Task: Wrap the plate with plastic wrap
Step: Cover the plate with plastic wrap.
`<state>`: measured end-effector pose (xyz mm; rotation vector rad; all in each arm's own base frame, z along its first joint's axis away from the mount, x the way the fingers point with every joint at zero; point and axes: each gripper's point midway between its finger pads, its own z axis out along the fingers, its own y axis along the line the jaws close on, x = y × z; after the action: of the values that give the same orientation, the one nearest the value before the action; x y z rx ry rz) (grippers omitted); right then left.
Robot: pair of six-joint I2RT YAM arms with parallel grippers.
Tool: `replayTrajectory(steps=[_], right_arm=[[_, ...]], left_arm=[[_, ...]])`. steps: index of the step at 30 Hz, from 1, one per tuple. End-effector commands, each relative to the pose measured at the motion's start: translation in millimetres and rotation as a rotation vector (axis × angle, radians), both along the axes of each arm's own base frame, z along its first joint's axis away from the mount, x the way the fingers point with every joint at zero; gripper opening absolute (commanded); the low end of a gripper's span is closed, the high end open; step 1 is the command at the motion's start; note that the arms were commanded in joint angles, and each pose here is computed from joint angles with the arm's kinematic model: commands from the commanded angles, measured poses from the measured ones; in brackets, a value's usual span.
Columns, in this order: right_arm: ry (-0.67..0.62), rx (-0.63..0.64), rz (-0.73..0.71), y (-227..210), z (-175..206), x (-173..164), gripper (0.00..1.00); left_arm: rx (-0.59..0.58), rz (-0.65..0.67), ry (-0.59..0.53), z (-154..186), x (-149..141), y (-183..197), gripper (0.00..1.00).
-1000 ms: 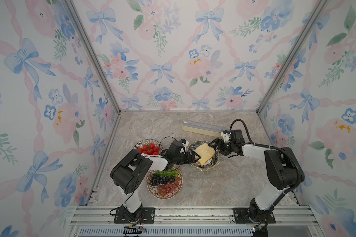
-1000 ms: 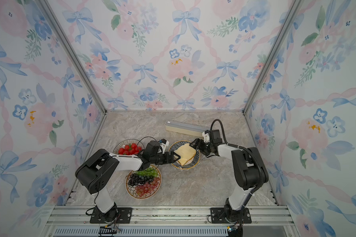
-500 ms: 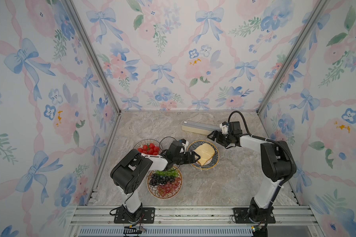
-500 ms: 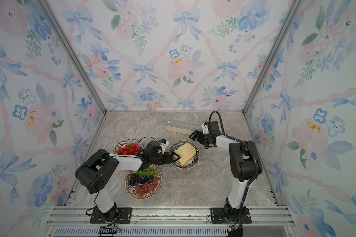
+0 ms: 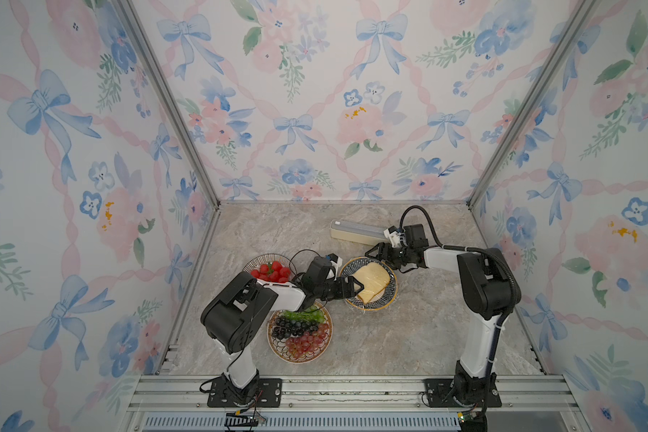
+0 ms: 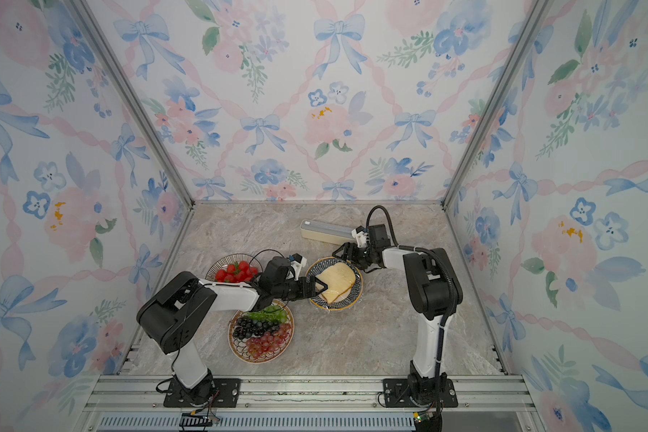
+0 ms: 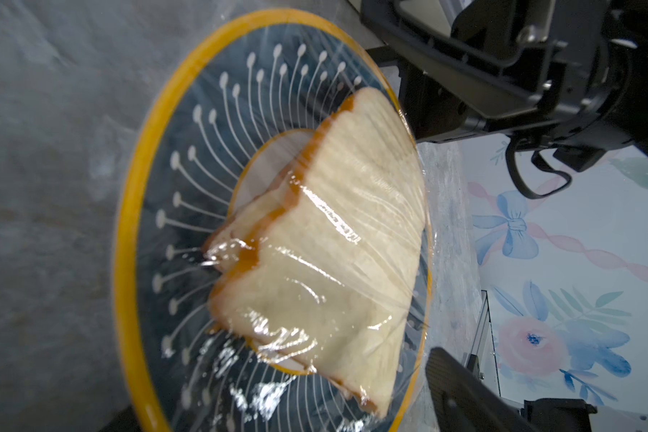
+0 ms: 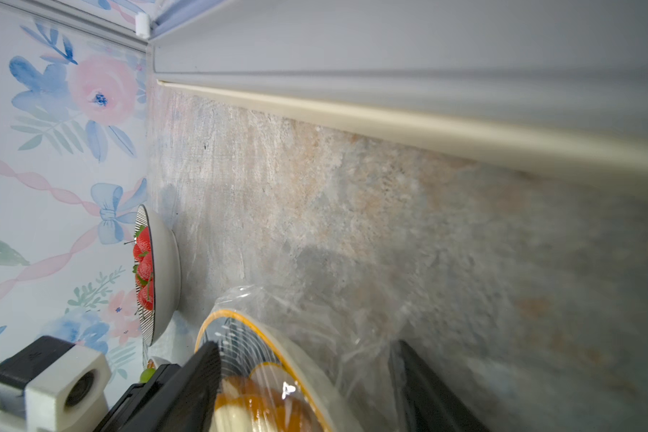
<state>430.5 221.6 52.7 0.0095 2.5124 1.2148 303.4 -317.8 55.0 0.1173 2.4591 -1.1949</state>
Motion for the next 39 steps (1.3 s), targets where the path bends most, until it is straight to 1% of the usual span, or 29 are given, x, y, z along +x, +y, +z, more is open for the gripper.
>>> replayTrajectory(steps=[1,3,4,6,8,10,12,14,16,17,20,25,28,31,34,39], right_arm=[[-0.031,0.114,0.160,19,26,-20,0.66],[-0.046,0.116,0.204,20,29,-24,0.62],[-0.051,0.101,0.211,18,29,-24,0.63],[-0.044,0.052,0.184,6,24,-19,0.64],[-0.027,-0.015,0.114,-13,17,-10,0.70],[-0.031,-0.152,-0.014,-46,9,2,0.77],[-0.050,-0.242,-0.100,-69,15,3,0.85],[-0.059,-0.289,-0.162,-85,26,-3,0.90],[-0.035,-0.309,-0.220,-100,36,-21,0.95],[-0.020,-0.296,-0.237,-103,40,-30,0.98],[0.034,-0.242,-0.287,-106,48,-68,0.97],[0.195,-0.180,-0.342,-99,31,-125,0.97],[0.242,-0.192,-0.333,-89,24,-146,0.97],[0.270,-0.150,-0.347,-80,19,-154,0.97],[0.281,-0.132,-0.368,-75,14,-154,0.97],[0.277,-0.075,-0.371,-62,12,-135,0.97]], left_arm=[[-0.030,-0.013,-0.034,9,5,-8,0.93],[-0.029,-0.010,-0.034,8,6,-7,0.93],[-0.029,-0.011,-0.034,8,6,-8,0.93],[-0.026,-0.008,-0.033,8,5,-7,0.93],[-0.026,-0.004,-0.034,8,6,-6,0.93],[-0.028,-0.007,-0.033,8,6,-6,0.93],[-0.028,-0.009,-0.034,8,5,-7,0.93],[-0.031,-0.011,-0.036,10,5,-7,0.93],[-0.035,-0.012,-0.036,11,5,-8,0.93],[-0.038,-0.017,-0.035,12,4,-9,0.93],[-0.050,-0.039,-0.033,15,0,-14,0.93],[-0.056,-0.066,-0.031,18,-10,-22,0.93],[-0.049,-0.064,-0.030,15,-12,-21,0.93],[-0.043,-0.062,-0.031,13,-13,-21,0.93],[-0.044,-0.071,-0.033,14,-15,-24,0.93],[-0.046,-0.090,-0.028,13,-20,-28,0.93]])
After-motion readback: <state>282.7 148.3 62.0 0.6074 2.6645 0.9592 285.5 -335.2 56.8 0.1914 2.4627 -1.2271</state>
